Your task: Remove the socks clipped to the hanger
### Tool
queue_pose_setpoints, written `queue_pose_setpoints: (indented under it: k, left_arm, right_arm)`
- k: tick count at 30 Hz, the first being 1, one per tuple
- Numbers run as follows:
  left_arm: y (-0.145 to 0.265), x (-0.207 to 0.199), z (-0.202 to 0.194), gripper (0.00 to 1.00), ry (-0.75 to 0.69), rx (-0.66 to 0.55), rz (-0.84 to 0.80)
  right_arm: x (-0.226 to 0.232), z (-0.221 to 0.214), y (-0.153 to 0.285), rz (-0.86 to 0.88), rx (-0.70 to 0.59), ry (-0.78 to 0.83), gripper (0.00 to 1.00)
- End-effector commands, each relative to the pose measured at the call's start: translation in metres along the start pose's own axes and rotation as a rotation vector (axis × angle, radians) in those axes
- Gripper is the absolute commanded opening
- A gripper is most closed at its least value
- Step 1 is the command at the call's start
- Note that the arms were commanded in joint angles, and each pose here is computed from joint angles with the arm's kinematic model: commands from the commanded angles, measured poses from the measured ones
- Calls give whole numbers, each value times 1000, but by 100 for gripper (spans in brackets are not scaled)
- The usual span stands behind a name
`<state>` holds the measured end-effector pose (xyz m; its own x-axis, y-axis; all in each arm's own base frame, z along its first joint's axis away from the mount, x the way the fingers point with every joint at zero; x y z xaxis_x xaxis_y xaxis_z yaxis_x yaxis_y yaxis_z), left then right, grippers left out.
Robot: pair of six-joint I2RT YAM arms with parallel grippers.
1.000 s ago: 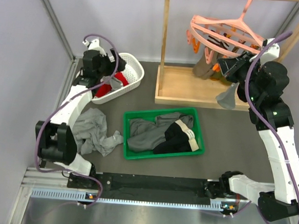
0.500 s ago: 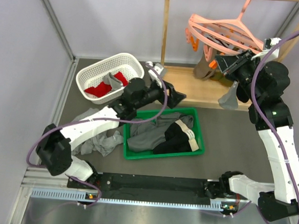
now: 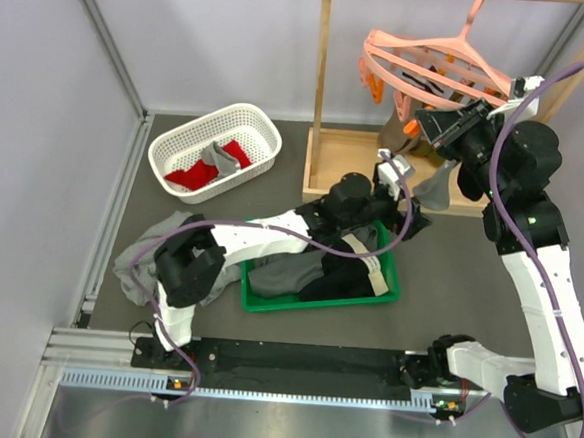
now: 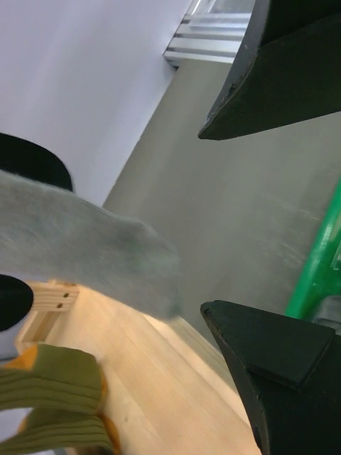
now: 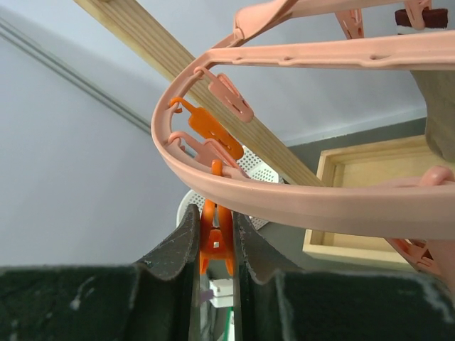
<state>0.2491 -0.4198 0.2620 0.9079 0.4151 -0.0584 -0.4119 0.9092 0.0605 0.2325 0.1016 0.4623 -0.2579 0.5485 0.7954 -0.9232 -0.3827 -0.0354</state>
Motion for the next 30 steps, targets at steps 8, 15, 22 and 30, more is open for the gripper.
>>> queue_pose_setpoints:
  k: [8, 15, 22, 30]
  left_arm:
    - [-36, 14, 33, 98, -87, -154, 191]
    - [-49, 16, 31, 92, -125, -156, 180]
    - [-55, 10, 31, 56, -110, -185, 100]
    - [-33, 1, 38, 0, -46, -179, 49]
  right_arm:
    - [20, 2, 12, 117, 22, -13, 0]
    - [21, 2, 12, 121, 23, -17, 0]
    - [20, 1, 12, 118, 22, -21, 0]
    - [20, 10, 25, 50, -11, 76, 17]
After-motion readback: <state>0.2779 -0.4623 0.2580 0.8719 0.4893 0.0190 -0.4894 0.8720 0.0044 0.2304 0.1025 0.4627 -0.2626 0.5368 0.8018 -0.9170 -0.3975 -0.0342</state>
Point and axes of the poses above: each gripper's point midway between its finger pads, its own y axis back along the fingers, its own x axis along the line the jaws close on, z = x × y, the point moved 10 cm from there along y, back along the fingers, and after that the axes turned 12 degrees about -y, right-handed, at the moved point
